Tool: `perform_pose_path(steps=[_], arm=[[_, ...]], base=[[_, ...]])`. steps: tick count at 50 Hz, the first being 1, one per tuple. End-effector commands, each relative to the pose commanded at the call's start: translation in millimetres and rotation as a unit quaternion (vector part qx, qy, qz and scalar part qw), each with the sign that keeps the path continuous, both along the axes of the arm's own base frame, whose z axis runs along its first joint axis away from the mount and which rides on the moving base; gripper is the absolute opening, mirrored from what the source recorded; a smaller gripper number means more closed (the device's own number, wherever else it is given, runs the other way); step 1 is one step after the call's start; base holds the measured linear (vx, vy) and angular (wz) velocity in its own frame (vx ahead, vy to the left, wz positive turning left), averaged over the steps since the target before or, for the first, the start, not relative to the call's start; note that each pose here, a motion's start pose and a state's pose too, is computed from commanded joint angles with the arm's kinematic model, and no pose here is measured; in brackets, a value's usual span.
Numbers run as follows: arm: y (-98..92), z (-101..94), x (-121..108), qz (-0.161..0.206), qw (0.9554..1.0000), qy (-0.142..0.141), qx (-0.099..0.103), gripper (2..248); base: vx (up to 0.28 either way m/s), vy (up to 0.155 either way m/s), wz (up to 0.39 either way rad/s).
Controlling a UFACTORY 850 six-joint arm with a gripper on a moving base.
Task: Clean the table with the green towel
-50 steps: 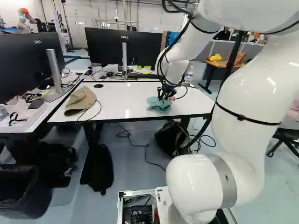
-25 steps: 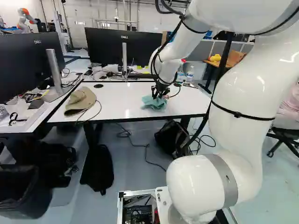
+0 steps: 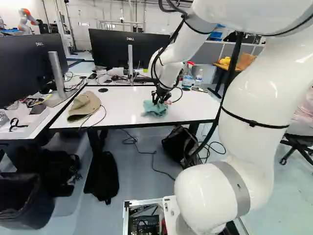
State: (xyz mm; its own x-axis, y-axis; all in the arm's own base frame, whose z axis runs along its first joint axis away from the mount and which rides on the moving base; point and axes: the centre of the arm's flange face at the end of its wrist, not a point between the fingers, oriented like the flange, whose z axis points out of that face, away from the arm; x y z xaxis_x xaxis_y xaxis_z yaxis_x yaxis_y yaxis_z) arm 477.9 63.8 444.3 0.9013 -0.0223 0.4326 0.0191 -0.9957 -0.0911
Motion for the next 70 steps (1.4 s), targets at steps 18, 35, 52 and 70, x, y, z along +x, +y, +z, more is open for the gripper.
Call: perform_pose_path(steps=[18,35,52,70], arm=[[19.9,-0.2,-30,0.026,0.9997,0.003,0.0,41],[17.4,-1.0,-64,0.03,0.9995,0.005,-0.001,41],[-5.0,-1.8,-81,0.006,1.0,0.005,-0.001,41],[-35.6,-1.7,-73,-0.032,0.9995,0.005,0.0,41]], base=[[0.0,0.0,0.0],[0.0,0.0,0.0],[0.0,0.0,0.0],[0.0,0.0,0.0]])
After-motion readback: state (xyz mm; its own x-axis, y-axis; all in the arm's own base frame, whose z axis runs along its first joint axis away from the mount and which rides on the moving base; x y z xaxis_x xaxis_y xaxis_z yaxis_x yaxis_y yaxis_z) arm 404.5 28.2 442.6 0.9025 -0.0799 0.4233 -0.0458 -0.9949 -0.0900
